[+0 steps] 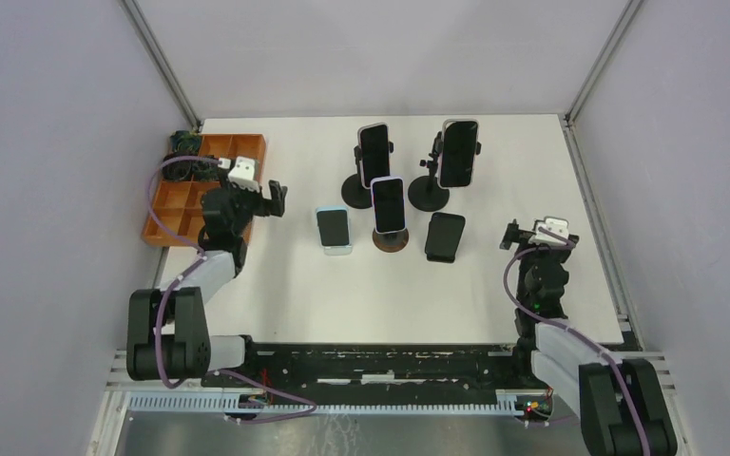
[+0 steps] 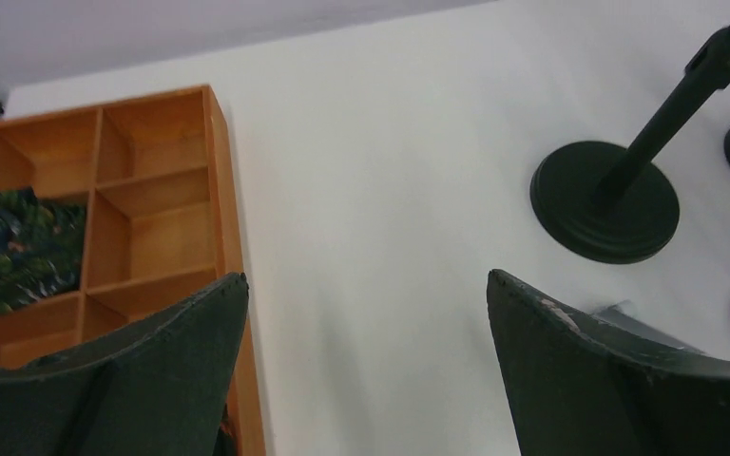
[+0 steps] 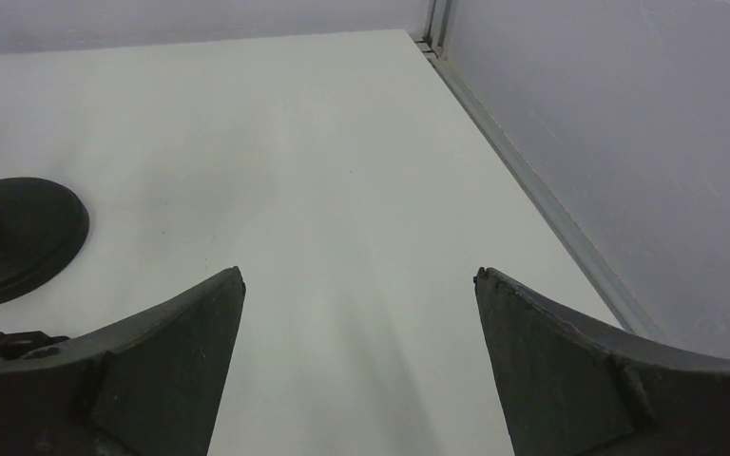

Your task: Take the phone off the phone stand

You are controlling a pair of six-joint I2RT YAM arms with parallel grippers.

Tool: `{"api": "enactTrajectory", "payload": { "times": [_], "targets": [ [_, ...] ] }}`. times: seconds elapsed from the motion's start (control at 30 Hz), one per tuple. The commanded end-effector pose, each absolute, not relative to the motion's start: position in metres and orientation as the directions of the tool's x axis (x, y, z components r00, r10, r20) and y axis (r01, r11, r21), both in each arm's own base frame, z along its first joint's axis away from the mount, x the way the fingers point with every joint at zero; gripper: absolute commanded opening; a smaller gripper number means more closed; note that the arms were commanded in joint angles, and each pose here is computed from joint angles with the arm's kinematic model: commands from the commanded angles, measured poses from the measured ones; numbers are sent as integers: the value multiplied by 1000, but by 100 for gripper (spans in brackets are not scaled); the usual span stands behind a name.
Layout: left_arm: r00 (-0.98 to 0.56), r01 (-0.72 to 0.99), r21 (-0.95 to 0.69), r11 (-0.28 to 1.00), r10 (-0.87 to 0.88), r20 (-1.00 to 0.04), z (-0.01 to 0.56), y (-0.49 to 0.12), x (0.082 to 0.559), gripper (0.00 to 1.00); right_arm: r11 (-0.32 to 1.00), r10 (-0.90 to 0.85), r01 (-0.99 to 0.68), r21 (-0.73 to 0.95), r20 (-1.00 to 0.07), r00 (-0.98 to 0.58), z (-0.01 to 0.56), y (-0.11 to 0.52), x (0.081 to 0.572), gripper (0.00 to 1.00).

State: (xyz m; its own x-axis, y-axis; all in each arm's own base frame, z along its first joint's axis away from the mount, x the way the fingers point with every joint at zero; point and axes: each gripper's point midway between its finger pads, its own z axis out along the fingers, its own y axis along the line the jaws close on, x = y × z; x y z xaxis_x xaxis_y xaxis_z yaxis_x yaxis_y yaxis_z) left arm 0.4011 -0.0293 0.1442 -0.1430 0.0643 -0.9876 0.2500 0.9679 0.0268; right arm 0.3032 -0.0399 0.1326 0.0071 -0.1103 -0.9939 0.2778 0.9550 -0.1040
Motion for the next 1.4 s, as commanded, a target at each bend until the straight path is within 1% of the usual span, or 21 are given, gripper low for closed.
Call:
{"api": "enactTrajectory", "payload": {
  "times": [0.0,0.13,0.2,0.23,0.33,0.37,0.4,0.43,0.5,0.6,0.73,0.87,0.9,1.13,1.3,1.37],
  "targets": [
    [-290,369,57,928,173,-941,144,-39,386,100,952,36,306,6,-995,-92,104,-39,291,98],
    [-367,448,50,893,234,-900,161,-43,379,100,954,95,296,48,-985,-146,127,-32,301,98],
    [-387,498,3,867,225,-894,178,-50,372,100,954,163,268,130,-981,-105,148,-23,306,98],
    [-398,525,-27,851,218,-891,186,-55,367,100,938,235,278,206,-969,-73,161,-21,307,98],
    [-424,591,-98,800,205,-882,214,-71,352,100,915,310,300,271,-947,-89,183,-19,302,98],
    [-429,622,-110,775,220,-876,220,-76,344,100,927,298,265,264,-949,-99,188,-14,302,98],
    [-435,648,-126,751,230,-870,226,-80,337,100,951,270,185,246,-956,-118,193,-1,302,98],
    [-449,668,-146,729,239,-861,224,-84,328,100,968,234,123,219,-964,-128,197,7,301,98],
    [-472,717,-190,671,267,-840,215,-92,306,100,976,215,-12,219,-967,-140,201,29,298,98],
    [-493,754,-242,611,281,-824,192,-101,283,100,965,217,-115,236,-963,-157,203,48,292,98],
    [-517,782,-325,532,261,-815,170,-114,265,100,955,205,-179,235,-964,-167,208,59,283,98],
    [-538,788,-378,487,243,-807,156,-122,267,100,944,198,-232,236,-965,-172,211,71,278,98],
    [-546,785,-387,484,244,-801,151,-124,270,100,942,191,-237,237,-961,-202,205,75,275,98],
    [-564,789,-409,459,274,-779,121,-134,294,100,924,164,-301,235,-956,-242,204,102,272,98],
    [-583,792,-448,415,296,-756,105,-149,305,100,919,100,-346,189,-960,-260,214,125,271,98],
    [-586,792,-453,409,300,-753,101,-151,309,98,919,83,-354,175,-962,-260,221,130,271,98]
  ]
}}
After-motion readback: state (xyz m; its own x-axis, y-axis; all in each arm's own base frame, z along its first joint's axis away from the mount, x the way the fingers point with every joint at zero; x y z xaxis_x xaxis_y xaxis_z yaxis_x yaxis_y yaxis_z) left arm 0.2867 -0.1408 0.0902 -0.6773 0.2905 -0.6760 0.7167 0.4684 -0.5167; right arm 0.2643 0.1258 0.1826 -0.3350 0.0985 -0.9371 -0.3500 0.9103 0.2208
